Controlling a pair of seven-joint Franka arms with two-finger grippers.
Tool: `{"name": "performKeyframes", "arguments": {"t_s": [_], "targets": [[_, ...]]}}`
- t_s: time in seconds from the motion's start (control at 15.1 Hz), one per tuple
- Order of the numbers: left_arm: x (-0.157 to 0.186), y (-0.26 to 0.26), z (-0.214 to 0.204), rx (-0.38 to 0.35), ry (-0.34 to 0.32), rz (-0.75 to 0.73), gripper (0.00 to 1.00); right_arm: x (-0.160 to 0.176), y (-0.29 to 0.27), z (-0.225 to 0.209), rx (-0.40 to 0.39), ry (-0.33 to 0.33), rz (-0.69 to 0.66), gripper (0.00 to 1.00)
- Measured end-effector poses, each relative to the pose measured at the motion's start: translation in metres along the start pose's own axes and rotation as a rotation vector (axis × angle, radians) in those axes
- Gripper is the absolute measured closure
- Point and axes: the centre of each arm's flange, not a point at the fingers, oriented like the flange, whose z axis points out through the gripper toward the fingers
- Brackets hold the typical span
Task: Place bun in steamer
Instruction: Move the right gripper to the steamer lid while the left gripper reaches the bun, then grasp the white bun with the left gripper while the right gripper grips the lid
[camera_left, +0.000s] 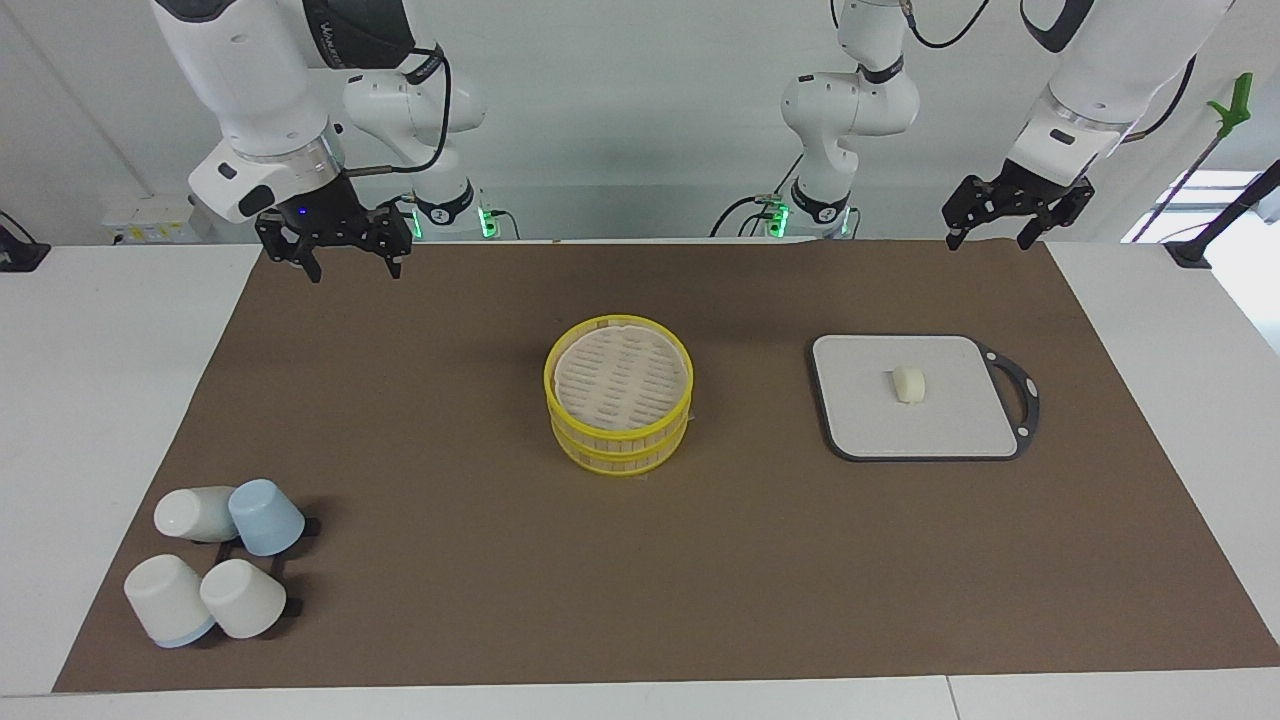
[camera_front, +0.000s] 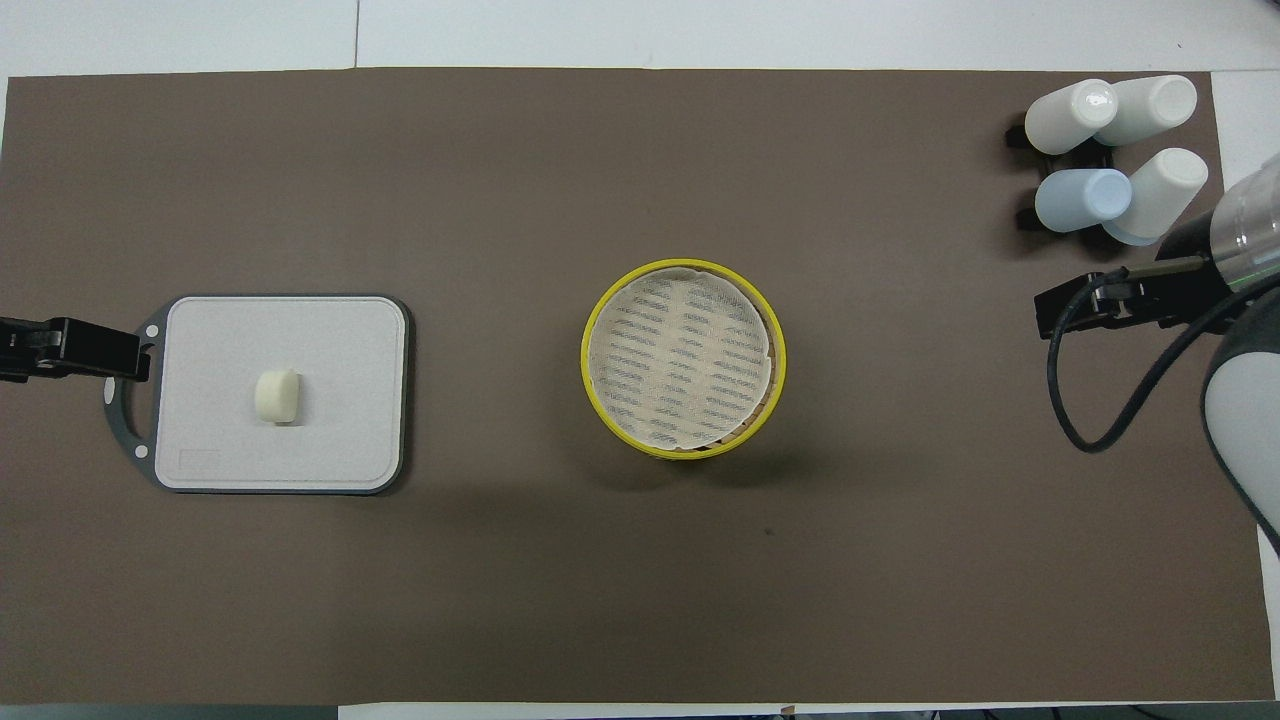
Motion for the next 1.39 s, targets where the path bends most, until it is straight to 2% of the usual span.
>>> {"name": "performKeyframes", "arguments": {"t_s": [0.46, 0.66, 0.8, 0.93, 1.06, 1.26, 1.39], "targets": [[0.0, 0.0, 0.0, 0.0, 0.0, 0.001, 0.0, -0.001, -0.002, -0.001, -0.001, -0.006, -0.004, 0.0], [0.0, -0.001, 0.009, -0.001, 0.005, -0.001, 0.0, -0.005, -0.034, -0.002, 0.009, -0.012, -0.065, 0.0], [-0.001, -0.003, 0.029, -0.004, 0.02, -0.004, 0.0, -0.008, -0.088, -0.007, 0.031, 0.027, -0.113, 0.0], [-0.005, -0.006, 0.045, -0.007, 0.019, -0.008, 0.0, -0.016, -0.165, -0.004, 0.044, 0.036, -0.081, 0.0], [-0.006, -0.006, 0.064, -0.008, 0.022, 0.0, 0.0, -0.01, -0.256, 0.008, 0.06, 0.039, -0.041, 0.0], [-0.004, -0.015, 0.149, -0.008, 0.043, 0.032, 0.0, 0.021, -0.378, 0.075, 0.095, 0.064, 0.034, 0.0], [-0.007, -0.023, 0.213, -0.005, 0.043, 0.071, 0.0, 0.031, -0.423, 0.135, 0.071, 0.09, 0.006, 0.0]]}}
